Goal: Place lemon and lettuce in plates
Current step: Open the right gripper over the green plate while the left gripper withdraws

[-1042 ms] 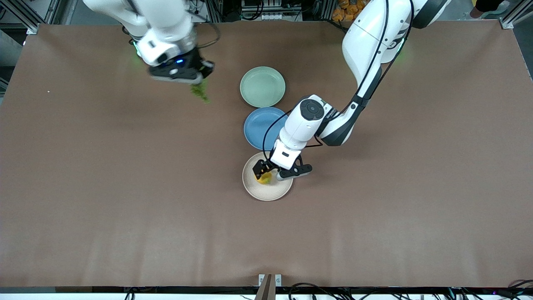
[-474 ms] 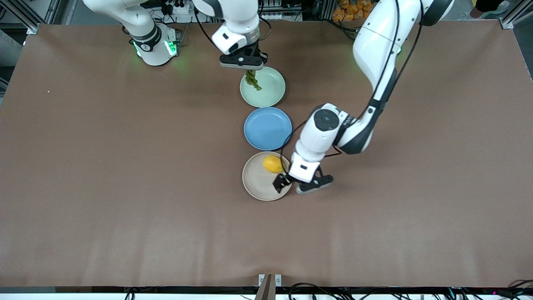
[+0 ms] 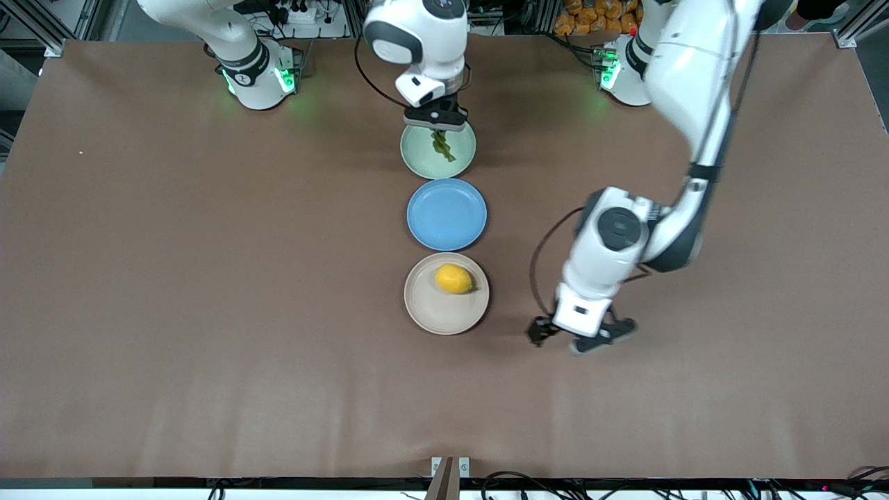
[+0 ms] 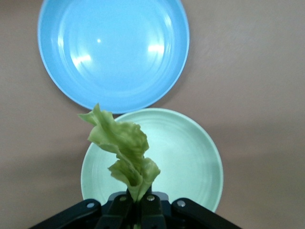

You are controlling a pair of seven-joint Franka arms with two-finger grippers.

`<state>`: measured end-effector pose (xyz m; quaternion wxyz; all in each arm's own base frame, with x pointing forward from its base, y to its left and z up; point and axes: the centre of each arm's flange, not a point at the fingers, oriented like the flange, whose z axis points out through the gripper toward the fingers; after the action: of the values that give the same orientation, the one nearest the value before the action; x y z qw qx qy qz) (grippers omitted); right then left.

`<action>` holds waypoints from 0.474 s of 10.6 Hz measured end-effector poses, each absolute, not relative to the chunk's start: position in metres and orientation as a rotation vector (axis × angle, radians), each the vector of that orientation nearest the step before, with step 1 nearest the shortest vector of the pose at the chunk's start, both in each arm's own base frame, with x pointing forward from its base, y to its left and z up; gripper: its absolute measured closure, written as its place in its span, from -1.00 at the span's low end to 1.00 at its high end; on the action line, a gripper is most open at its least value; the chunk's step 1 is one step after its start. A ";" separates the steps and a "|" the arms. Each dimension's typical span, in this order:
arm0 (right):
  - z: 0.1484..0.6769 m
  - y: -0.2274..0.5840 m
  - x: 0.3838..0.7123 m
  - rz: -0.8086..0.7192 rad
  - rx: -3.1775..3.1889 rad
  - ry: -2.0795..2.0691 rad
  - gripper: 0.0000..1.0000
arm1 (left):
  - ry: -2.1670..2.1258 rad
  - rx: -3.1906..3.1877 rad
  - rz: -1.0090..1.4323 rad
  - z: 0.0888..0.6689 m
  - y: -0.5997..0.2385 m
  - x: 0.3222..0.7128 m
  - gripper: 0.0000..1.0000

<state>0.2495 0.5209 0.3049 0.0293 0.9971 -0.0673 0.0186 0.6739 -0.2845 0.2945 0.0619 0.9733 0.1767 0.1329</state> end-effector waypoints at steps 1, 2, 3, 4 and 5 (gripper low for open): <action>0.288 0.524 0.244 0.049 3.068 -0.195 0.92 | 0.466 3.011 0.353 0.303 -0.253 0.681 -1.00; 0.276 0.525 0.240 0.035 3.053 -0.176 0.92 | 0.399 3.072 0.291 0.311 -0.224 0.684 -1.00; 0.266 0.523 0.235 0.029 3.038 -0.149 0.92 | 0.336 3.116 0.232 0.321 -0.200 0.686 -1.00; 0.257 0.520 0.229 0.023 3.028 -0.137 0.92 | 0.269 3.150 0.180 0.332 -0.175 0.686 -1.00; 0.251 0.517 0.222 0.030 3.027 -0.120 0.92 | 0.199 3.176 0.124 0.344 -0.154 0.684 -1.00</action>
<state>0.2223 0.5174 0.2507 0.0560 0.9976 -0.0394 0.0098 0.6837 -0.1540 0.3439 -0.0217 0.9971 0.0625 0.0390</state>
